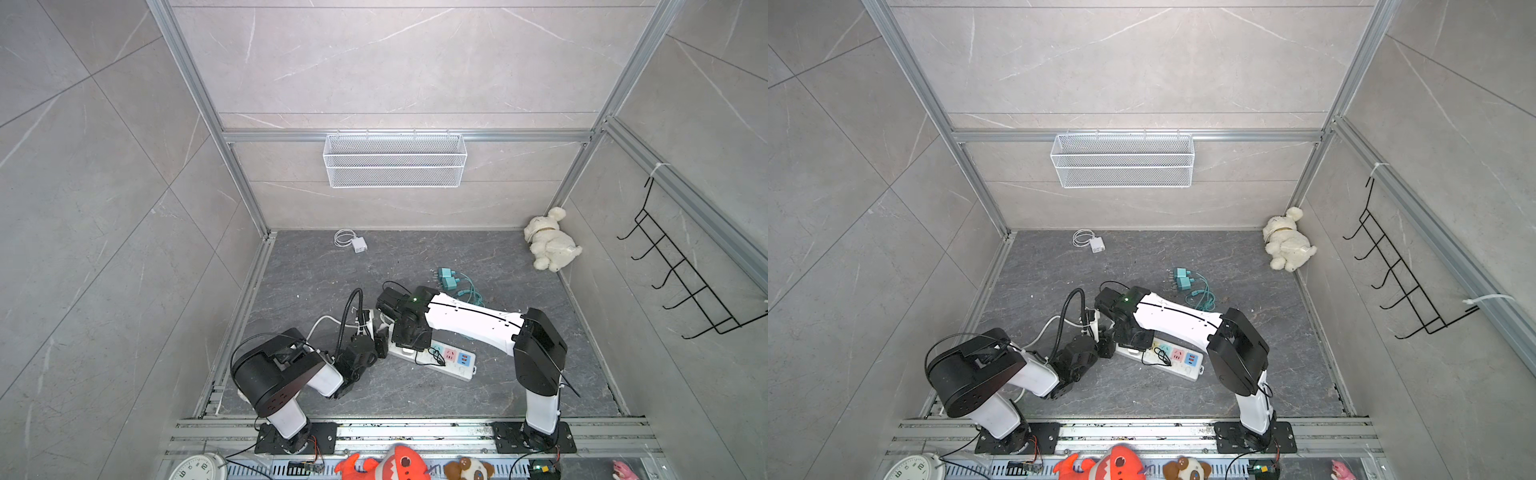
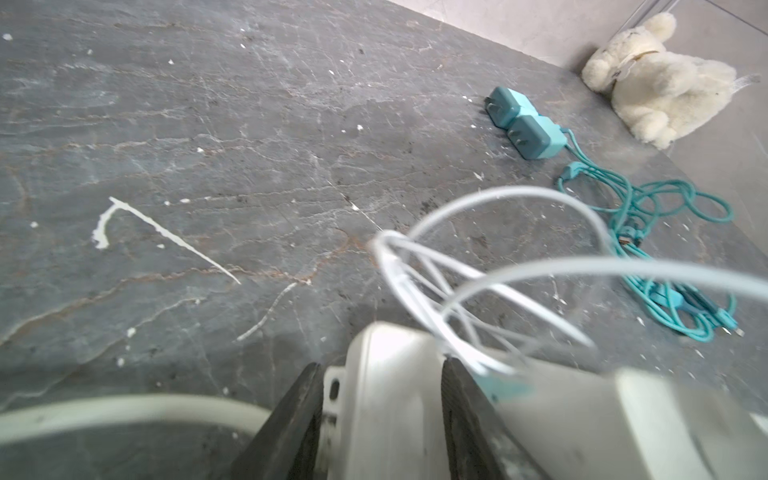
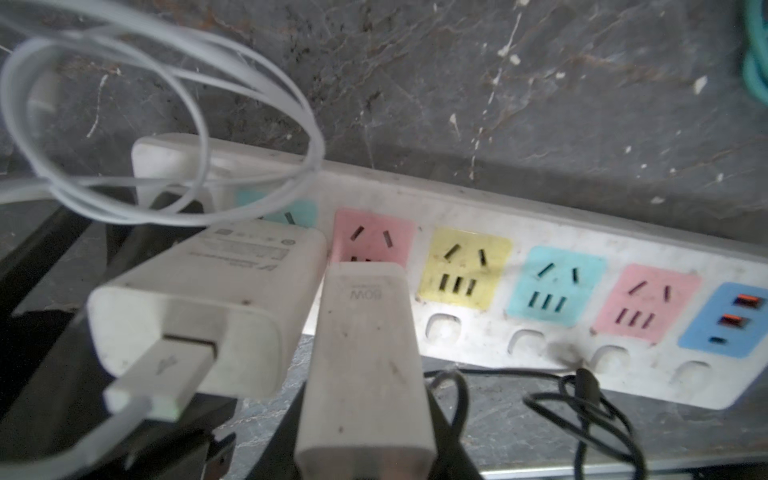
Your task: Insert the plug
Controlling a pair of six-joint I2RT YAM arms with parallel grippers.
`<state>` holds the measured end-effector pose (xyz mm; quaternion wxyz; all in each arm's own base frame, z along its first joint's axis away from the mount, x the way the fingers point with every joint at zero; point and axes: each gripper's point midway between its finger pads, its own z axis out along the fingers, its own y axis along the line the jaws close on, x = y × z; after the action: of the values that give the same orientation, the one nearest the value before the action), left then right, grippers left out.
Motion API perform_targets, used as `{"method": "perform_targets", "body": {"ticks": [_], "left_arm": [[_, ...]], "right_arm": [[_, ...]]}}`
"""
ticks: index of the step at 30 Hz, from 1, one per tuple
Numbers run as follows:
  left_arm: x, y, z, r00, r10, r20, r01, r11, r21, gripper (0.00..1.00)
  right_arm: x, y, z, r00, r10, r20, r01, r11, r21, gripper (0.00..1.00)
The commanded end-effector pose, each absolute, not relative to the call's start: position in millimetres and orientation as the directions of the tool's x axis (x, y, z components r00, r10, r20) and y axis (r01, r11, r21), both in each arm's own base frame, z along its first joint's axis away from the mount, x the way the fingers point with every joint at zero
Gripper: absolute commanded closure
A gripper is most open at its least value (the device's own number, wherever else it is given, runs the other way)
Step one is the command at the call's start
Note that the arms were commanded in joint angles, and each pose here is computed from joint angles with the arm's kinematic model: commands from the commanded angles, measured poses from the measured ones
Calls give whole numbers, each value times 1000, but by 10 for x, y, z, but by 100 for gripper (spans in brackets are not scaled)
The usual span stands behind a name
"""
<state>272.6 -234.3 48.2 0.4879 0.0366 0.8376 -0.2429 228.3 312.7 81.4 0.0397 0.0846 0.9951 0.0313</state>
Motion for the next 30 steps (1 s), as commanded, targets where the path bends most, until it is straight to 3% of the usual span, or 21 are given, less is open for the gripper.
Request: {"method": "perform_targets", "body": {"ticks": [1,12,30], "left_arm": [[2582,-2570,593,-540,-178,-823,343,846,-408,51],[2363,-3083,662,-518,-150,-842,447,792,-415,51],[2383,-2251,989,-392,-138,-910,279,924,-260,49]], "right_arm": [[2326,2965,472,-988,148,-47,148,989,5,98],[2456,2634,506,-993,119,-11,119,993,-9,98],[2658,2610,452,-997,75,24,74,997,-26,93]]}}
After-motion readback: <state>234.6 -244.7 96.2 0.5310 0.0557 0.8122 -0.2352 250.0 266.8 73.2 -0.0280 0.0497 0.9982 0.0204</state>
